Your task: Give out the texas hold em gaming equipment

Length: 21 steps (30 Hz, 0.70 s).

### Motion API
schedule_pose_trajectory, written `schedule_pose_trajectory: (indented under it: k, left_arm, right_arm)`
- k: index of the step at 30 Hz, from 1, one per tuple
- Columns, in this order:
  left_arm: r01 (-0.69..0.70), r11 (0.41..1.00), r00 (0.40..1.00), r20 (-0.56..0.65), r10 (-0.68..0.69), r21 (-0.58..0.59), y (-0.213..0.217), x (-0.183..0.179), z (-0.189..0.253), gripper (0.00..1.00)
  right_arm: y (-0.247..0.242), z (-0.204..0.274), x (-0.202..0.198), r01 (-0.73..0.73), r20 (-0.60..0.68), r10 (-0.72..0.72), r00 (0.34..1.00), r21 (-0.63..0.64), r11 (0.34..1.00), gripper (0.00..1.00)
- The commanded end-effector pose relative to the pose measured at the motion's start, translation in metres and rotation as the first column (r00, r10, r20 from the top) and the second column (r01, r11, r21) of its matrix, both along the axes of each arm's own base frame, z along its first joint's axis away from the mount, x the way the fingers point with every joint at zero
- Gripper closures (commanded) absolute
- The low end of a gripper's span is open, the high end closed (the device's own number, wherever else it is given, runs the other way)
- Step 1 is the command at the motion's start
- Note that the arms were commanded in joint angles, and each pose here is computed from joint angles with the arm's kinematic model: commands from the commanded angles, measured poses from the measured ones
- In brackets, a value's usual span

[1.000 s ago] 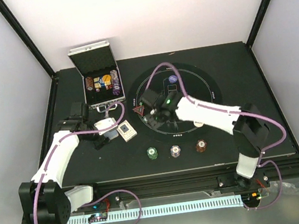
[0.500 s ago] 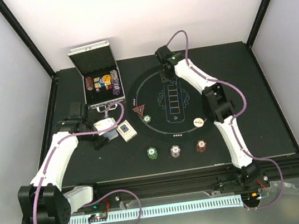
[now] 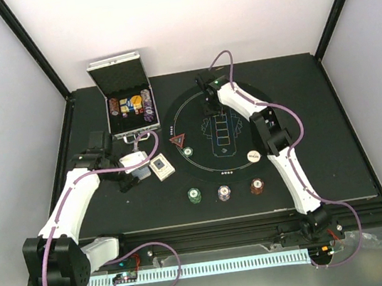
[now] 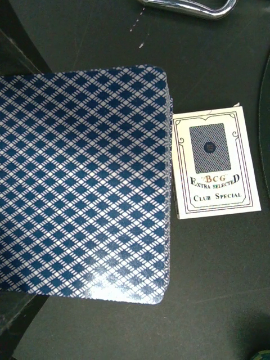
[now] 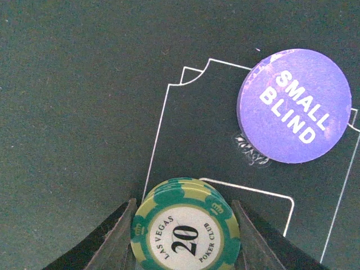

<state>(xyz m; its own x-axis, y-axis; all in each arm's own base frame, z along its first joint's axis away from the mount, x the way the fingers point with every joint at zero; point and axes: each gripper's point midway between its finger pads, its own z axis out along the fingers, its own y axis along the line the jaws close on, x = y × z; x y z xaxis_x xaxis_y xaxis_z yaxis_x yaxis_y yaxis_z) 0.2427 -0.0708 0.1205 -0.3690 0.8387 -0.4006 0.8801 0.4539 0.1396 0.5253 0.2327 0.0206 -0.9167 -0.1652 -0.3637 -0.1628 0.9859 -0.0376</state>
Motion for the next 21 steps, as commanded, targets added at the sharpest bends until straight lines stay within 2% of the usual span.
schedule_pose_trajectory:
  k: [1,5,7,9,13,17,21]
  left_arm:
    - [0.012,1.000,0.999,0.050,-0.011,-0.016,-0.002,0.005,0.019,0.99]
    - [0.010,1.000,0.999,0.051,-0.009,-0.017,-0.002,0.006,0.020,0.99]
    - [0.010,1.000,0.999,0.052,-0.009,-0.021,-0.003,0.006,0.020,0.98]
    - [0.011,1.000,0.999,0.051,-0.010,-0.023,-0.003,0.006,0.020,0.99]
    - [0.007,1.000,1.000,0.030,-0.007,-0.020,-0.003,0.006,0.014,0.99]
    - [0.005,1.000,1.000,0.026,-0.004,-0.020,-0.003,0.006,0.012,0.98]
    - [0.007,1.000,1.000,0.029,-0.007,-0.013,-0.002,0.007,0.011,0.98]
  right_arm:
    - [-0.005,-0.001,0.006,0.015,0.019,-0.015,1.000,0.004,1.000,0.86]
    - [-0.006,-0.004,0.009,0.011,0.017,-0.011,1.000,-0.004,1.000,0.73]
    - [-0.007,0.000,0.011,0.014,0.022,-0.014,1.000,-0.013,1.000,0.58]
    - [-0.006,0.012,0.013,0.007,0.037,-0.007,0.999,-0.009,1.000,0.48]
    - [-0.006,0.047,0.009,-0.001,0.072,0.000,0.997,0.013,1.000,0.35]
    - [-0.009,0.082,-0.011,-0.005,0.094,0.002,0.996,0.030,1.000,0.33]
    - [-0.001,0.106,-0.062,-0.048,0.114,0.041,0.993,0.054,0.997,0.32]
